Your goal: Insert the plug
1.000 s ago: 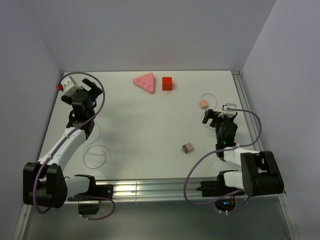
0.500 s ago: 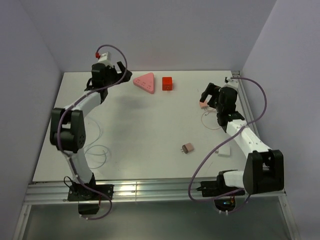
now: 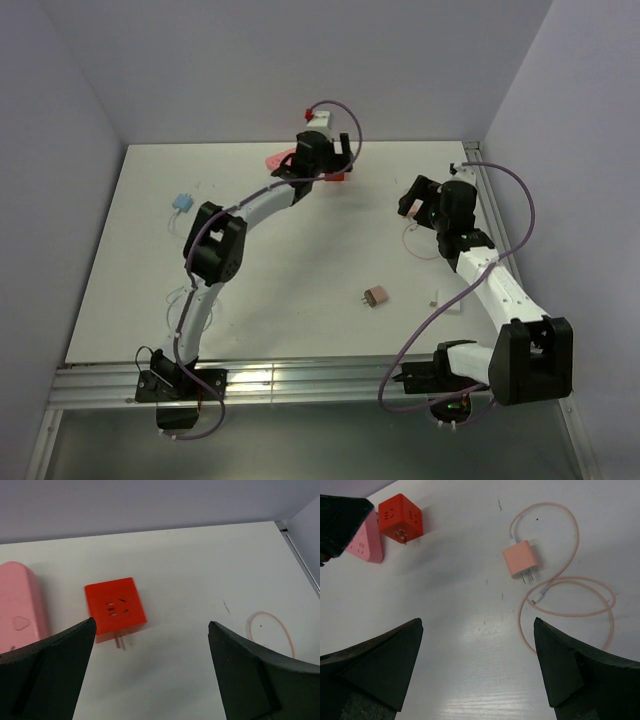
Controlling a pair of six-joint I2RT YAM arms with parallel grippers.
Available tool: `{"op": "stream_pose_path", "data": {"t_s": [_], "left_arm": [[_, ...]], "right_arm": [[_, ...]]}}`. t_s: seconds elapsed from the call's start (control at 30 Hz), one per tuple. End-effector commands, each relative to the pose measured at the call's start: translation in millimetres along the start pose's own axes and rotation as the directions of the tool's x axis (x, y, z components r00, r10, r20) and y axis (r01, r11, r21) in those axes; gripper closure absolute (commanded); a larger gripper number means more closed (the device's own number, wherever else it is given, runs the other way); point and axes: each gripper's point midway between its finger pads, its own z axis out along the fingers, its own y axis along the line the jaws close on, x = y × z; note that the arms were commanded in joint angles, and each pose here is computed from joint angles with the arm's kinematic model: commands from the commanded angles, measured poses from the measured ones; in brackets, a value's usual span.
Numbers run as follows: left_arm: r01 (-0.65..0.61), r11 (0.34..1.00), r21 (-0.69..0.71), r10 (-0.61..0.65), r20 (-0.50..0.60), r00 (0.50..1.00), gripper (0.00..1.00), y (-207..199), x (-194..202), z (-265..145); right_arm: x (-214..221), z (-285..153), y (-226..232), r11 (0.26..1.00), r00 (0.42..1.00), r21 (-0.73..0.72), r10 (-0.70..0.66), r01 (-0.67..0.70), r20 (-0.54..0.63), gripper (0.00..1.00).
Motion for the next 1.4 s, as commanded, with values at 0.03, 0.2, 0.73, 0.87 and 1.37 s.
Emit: {"op": "stream_pose_path", "data": {"t_s": [0.03,0.2,0.73,0.87,1.37], "left_arm": [[-0.01,0.987,-0.16,0.032,0.136,0.99,0.0,-1.4,-18.2,8.7],[0.042,0.973,-0.226,-0.01,0.141,0.99,0.01,8.6,0.7,22.8],[0.01,0.979,-0.202,0.023,0.158,0.987,0.01,-1.4,23.7,45.7],[0.022,0.981,-0.191,0.013,0.176,0.984,0.01,1.0,21.6,49.5],[0.044,0.995,-0.093,-0.029,0.162,0.986,0.11,1.2,20.8,65.2]], "right_arm": [[3.4,-13.2,-8.7,0.999,1.0,0.039,0.01,-0.01,0.018,0.02],[-0.1,-29.2,-12.6,0.999,0.997,0.036,0.014,-0.017,0.077,0.02],[-9.6,-43.0,-8.1,0.999,0.993,0.015,0.028,-0.03,0.116,0.02],[-6.2,-42.1,-8.7,0.999,0.992,0.009,0.039,-0.041,0.118,0.03],[3.2,-41.0,-8.8,0.999,0.996,0.012,0.046,-0.047,0.073,0.07]]}}
